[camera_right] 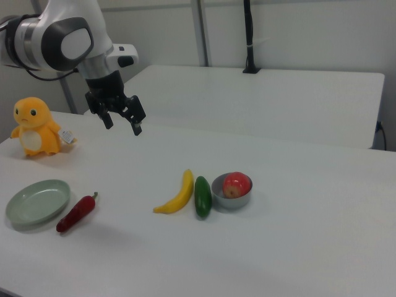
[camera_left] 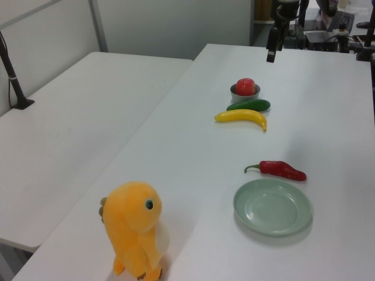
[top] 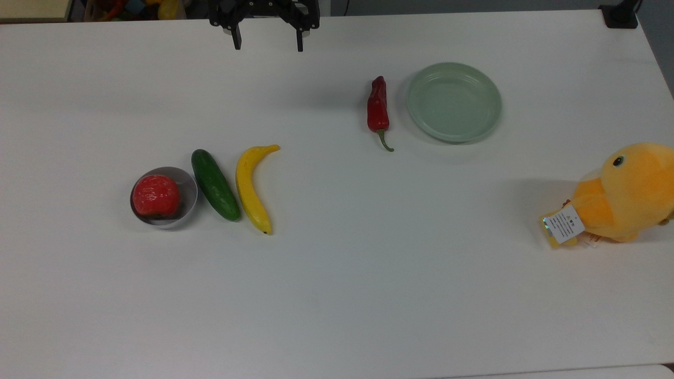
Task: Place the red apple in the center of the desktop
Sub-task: 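Move the open gripper toward the grey bowl holding the red apple, then lower the gripper over the red apple in the grey bowl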
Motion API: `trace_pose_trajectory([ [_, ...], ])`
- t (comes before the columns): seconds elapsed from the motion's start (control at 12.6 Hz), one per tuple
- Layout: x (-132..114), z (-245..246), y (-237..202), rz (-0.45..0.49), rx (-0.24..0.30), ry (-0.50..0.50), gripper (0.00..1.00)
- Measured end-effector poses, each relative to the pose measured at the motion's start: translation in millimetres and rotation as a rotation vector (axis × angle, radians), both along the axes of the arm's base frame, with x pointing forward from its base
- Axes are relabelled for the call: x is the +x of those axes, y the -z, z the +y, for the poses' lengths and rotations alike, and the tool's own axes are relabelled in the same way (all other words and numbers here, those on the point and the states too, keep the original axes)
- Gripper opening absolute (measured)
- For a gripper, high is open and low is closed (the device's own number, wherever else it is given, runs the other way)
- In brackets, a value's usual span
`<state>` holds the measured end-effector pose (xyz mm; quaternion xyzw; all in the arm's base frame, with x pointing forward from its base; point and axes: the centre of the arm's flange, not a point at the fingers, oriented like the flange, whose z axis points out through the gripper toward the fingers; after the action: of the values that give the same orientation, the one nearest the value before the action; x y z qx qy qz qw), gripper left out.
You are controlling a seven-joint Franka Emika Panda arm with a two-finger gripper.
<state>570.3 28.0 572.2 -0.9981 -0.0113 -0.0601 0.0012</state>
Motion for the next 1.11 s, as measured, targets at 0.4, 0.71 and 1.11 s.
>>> trace_pose_trajectory([
  [0.4, 21.7, -15.2, 13.7, -0.058, -0.004, 0.027, 1.00],
  [0.71, 50.1, -47.8, 39.6, -0.108, -0.016, 0.078, 1.00],
  [1.11, 81.1, -105.7, 91.0, -0.172, -0.090, 0.133, 1.00],
])
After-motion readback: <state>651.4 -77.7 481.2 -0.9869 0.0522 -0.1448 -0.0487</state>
